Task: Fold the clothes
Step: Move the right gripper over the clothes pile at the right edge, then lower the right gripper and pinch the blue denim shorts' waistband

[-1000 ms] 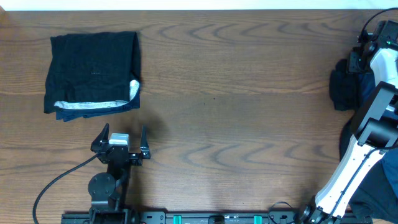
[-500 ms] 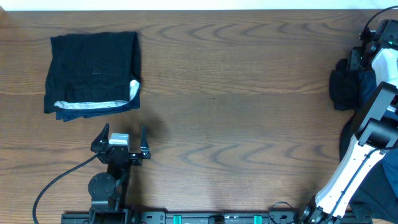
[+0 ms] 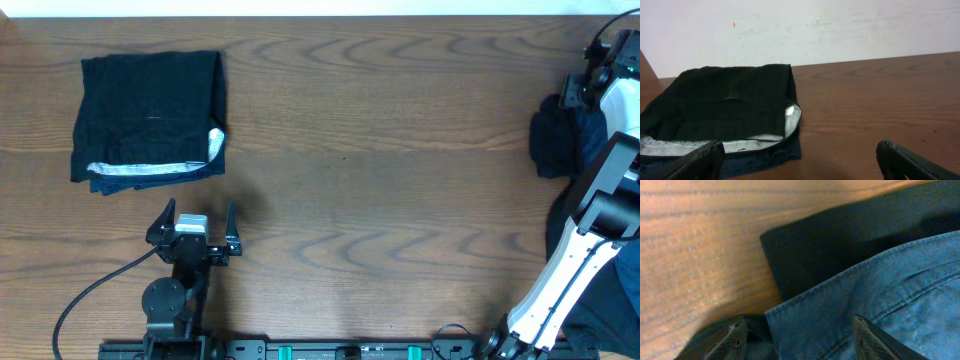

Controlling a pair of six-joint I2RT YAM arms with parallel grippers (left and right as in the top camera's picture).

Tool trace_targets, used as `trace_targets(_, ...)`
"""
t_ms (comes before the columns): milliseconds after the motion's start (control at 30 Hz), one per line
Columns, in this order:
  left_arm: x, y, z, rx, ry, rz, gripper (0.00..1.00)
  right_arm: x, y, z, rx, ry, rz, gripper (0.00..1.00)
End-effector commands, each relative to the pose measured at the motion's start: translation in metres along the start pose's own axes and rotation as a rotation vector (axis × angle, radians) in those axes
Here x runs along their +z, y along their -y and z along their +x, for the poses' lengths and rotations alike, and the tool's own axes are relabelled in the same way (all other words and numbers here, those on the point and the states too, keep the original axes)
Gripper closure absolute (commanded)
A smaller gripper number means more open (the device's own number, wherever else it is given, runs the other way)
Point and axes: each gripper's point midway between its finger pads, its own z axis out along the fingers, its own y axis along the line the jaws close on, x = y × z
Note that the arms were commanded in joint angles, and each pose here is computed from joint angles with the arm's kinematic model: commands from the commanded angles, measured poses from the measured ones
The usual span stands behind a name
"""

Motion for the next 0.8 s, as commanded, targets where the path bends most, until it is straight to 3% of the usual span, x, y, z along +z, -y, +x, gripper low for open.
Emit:
trace_targets(0, 0.001, 0.005, 0.015, 0.007, -0.042, 0.028, 0.02, -0.01, 0.006, -0.015, 0.066, 0.046, -0.004, 0.34)
trace_targets(767, 0.001, 0.005, 0.015, 0.007, -0.042, 0.028, 0.02, 0.003, 0.023, 0.002, 0.015, -0.015, 0.104, 0.35)
